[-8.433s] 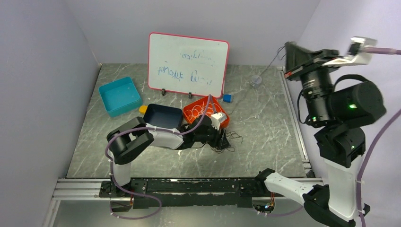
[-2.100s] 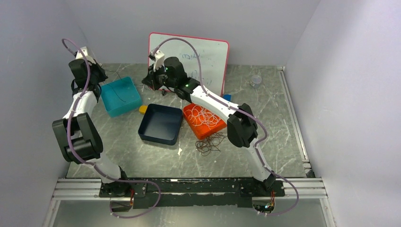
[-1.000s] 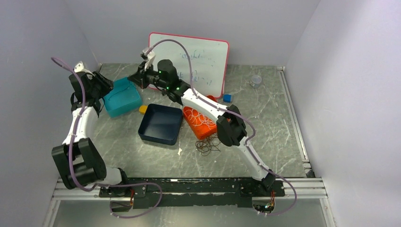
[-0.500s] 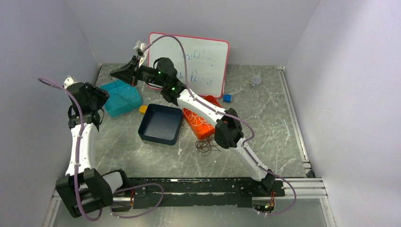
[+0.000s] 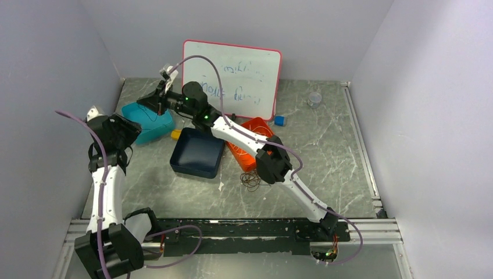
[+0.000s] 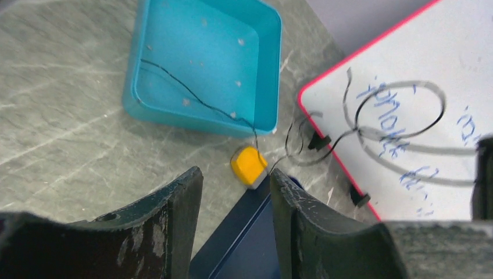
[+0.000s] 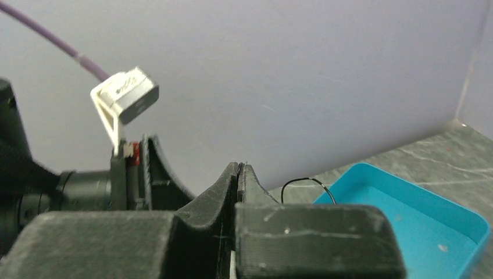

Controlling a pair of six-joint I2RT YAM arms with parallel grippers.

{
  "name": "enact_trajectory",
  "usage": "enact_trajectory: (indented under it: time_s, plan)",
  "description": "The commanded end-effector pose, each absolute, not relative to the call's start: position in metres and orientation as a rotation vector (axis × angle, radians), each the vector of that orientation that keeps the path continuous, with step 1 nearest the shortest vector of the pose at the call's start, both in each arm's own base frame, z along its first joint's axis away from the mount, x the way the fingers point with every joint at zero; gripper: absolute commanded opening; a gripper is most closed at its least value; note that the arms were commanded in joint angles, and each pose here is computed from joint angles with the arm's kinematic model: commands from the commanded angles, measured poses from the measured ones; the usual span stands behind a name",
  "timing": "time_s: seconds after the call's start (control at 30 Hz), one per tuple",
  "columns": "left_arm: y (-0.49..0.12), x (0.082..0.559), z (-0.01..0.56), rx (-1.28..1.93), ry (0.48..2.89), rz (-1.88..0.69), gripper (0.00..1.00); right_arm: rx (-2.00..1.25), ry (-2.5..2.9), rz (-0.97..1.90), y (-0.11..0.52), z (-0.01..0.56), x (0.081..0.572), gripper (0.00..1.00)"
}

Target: Untangle the cables

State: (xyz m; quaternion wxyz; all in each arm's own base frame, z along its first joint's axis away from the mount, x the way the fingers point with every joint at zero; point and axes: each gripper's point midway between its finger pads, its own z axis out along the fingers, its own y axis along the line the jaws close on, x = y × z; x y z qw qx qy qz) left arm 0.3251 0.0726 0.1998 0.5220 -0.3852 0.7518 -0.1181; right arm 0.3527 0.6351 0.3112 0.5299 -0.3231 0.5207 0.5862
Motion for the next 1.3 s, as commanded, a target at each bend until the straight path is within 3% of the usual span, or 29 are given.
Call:
enact_trajectory:
  time_s: [0.0,0.4,0.77,0.83,1.03,1.13,1.27]
  plan:
    - [0.049,0.329,0.203,-0.762,1.798,-0.417,0.52,-0.679,1.229,1.31,0.623,0.341,0.37,0.0]
    - [0.009,0.348,0.244,-0.282,1.69,-0.57,0.52,-0.579,1.271,1.34,0.604,0.366,0.376,0.0]
    - [-0.004,0.381,0.282,-0.059,1.582,-0.595,0.54,-0.597,1.297,1.399,0.598,0.374,0.36,0.0]
    - [-0.009,0.385,0.286,-0.023,1.57,-0.622,0.49,-0.595,1.303,1.4,0.596,0.372,0.36,0.0]
    - [-0.006,0.394,0.286,-0.065,1.599,-0.644,0.11,-0.58,1.338,1.37,0.587,0.365,0.363,0.0]
    - [0.002,0.399,0.289,-0.106,1.617,-0.61,0.07,-0.547,1.356,1.316,0.575,0.364,0.37,0.03]
    - [0.014,0.406,0.302,-0.136,1.609,-0.561,0.07,-0.481,1.403,1.223,0.55,0.355,0.383,0.15]
